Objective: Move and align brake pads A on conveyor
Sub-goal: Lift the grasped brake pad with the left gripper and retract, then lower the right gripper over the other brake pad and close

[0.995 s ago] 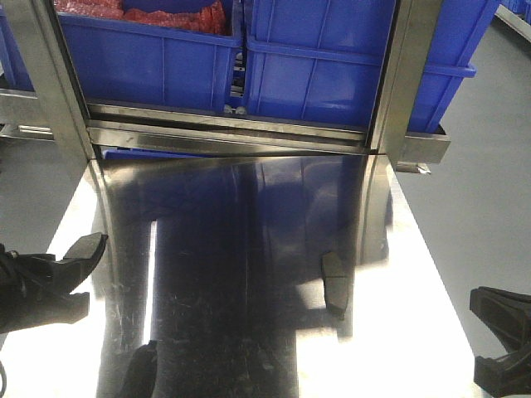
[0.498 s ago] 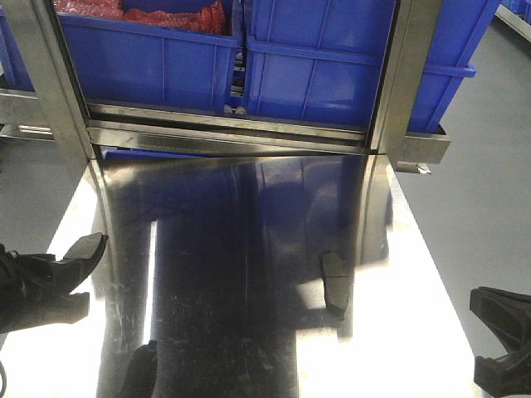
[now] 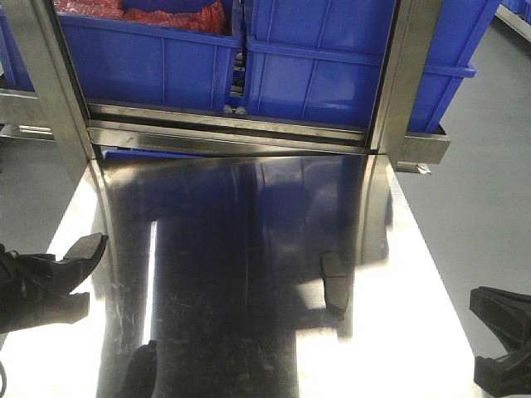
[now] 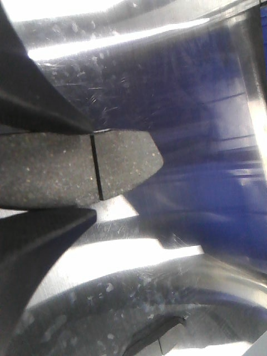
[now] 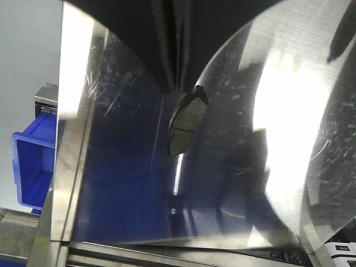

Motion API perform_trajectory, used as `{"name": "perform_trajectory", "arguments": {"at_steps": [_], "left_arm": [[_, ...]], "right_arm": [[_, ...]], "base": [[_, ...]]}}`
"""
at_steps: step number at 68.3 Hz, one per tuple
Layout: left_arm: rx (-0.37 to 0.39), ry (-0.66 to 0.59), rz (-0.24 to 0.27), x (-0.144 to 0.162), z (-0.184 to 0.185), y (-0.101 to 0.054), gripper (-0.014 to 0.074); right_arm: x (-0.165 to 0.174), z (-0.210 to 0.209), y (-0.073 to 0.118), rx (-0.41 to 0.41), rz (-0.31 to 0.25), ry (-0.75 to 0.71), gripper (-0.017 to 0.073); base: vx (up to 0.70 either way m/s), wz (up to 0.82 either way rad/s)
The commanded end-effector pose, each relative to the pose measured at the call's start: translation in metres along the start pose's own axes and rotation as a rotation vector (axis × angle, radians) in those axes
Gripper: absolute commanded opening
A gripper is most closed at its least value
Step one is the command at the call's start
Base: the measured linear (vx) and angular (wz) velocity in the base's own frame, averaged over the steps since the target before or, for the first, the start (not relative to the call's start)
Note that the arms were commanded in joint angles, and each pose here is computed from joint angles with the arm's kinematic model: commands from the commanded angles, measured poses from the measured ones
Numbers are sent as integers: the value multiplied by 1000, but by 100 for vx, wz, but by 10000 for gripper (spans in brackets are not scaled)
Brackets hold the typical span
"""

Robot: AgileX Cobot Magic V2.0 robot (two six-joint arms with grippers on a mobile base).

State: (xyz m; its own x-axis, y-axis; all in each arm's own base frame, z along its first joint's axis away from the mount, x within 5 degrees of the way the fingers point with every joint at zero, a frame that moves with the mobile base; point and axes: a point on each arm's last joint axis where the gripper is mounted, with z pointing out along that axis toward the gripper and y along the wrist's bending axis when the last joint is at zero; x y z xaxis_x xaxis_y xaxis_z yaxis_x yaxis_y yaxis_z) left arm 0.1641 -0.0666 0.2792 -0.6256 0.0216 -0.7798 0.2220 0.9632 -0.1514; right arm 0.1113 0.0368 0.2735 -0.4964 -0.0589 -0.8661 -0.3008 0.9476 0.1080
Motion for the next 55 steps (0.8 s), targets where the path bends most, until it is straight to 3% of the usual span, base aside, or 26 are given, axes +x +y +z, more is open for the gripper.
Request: {"name": "perform_trajectory", "arguments": {"at_steps": [1,14,21,27,37,45,48,55], "left_arm": [[35,-107,6,-14,-7,-4,139],[35,-107,6,-14,-7,-4,139],[35,-107,6,-14,-7,-4,139],[35,-107,6,-14,-7,-4,139],[35,-107,6,-14,-7,-4,139],[35,-107,6,-14,-7,-4,139],[35,-107,6,-14,-7,-4,139],[35,-107,6,-14,-7,-4,139]], "right_arm": [[-14,-3,0,9,-9,-83,-8],[-14,-3,0,11,-9,-92,-3],[-16,-3,-1,14,-9,-106,54],[-17,-3,-1,20,-11,-125,180],[-18,-3,-1,22,-13,-134,497],[-18,-3,-1,22,-13,-134,689],[-18,-3,-1,22,-13,-134,730],[-18,-3,-1,22,-12,-134,724]], "base": [[0,0],[0,0],[0,0],[0,0],[0,0],[0,0],[0,0],[0,0]]}}
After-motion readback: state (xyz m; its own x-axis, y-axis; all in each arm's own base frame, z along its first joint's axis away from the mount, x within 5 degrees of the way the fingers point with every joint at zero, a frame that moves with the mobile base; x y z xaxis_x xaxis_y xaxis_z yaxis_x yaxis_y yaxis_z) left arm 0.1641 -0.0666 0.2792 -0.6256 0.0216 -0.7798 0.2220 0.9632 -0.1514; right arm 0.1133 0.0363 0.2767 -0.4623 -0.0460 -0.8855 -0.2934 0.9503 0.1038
